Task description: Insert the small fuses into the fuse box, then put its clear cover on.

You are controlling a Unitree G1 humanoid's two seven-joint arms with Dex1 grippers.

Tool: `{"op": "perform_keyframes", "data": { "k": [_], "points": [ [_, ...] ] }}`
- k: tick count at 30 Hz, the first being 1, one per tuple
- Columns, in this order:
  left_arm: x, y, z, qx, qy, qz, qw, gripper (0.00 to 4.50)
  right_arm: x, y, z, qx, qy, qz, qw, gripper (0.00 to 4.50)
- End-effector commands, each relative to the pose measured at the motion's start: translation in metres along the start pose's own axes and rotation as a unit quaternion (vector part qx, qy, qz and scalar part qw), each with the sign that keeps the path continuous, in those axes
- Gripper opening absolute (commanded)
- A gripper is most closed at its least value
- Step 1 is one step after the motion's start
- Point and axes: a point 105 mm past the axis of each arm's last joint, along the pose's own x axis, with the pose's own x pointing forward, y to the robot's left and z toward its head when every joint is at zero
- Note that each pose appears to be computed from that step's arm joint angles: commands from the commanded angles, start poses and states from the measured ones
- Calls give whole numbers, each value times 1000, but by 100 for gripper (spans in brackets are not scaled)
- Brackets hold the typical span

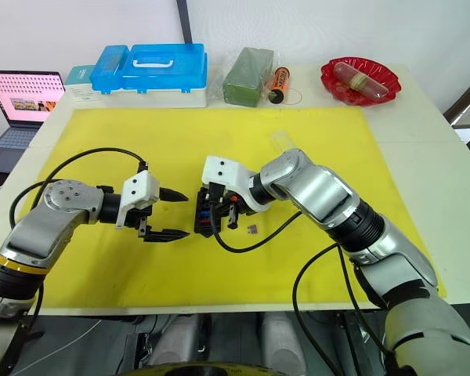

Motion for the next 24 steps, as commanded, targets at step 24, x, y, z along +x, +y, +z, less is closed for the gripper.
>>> {"op": "perform_keyframes", "data": {
  "k": [24],
  "points": [
    [1,4,11,23,-15,16,1000,446,6,6,12,-47,9,13,999,0]
  ]
}}
